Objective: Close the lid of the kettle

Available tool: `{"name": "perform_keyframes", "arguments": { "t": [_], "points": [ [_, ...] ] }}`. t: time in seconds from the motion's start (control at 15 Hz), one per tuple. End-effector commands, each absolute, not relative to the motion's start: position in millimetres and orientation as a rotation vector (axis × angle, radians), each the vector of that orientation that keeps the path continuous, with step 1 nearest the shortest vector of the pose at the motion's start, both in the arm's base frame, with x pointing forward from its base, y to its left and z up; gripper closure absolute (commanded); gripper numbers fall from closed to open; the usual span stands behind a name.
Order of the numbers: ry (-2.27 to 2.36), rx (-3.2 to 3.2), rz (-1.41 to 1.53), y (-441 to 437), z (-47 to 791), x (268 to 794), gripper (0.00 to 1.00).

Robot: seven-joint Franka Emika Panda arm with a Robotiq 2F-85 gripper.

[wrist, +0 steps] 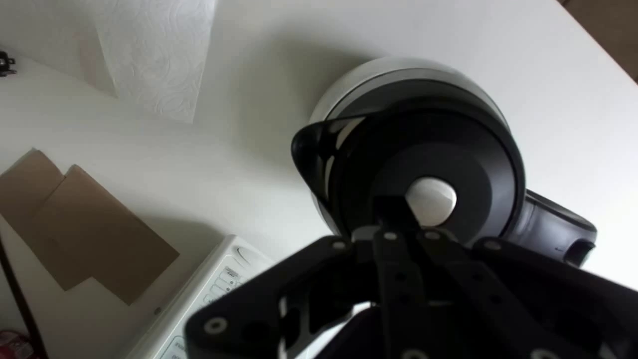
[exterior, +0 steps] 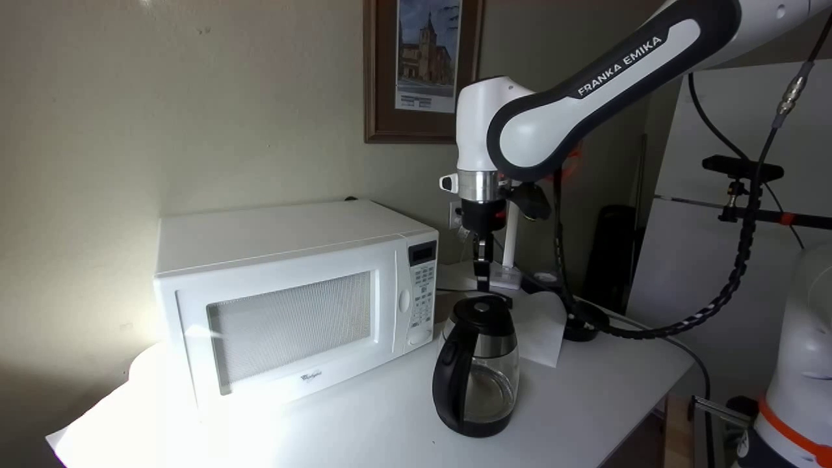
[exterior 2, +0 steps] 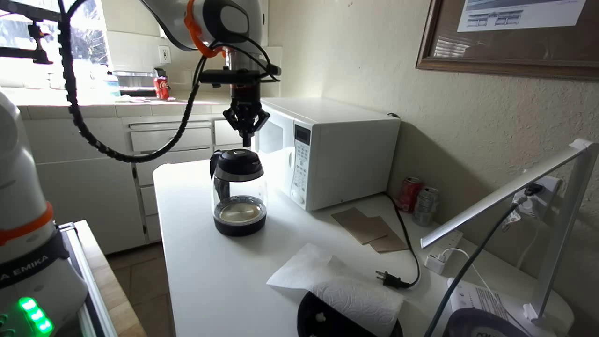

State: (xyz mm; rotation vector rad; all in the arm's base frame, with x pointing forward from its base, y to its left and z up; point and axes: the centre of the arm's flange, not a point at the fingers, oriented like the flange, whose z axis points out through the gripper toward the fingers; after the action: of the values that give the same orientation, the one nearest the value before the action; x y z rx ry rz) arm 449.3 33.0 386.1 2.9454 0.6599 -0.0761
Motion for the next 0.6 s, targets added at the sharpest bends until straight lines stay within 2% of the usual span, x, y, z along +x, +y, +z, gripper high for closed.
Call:
{"name": "perform_keyframes", "arguments": {
  "t": [0.0,0.53],
  "points": [
    [0.666,2.938,-0.041,35,407,438,0.73],
    [0.632,2.970,0.012,35,432,431,0.16]
  ]
}}
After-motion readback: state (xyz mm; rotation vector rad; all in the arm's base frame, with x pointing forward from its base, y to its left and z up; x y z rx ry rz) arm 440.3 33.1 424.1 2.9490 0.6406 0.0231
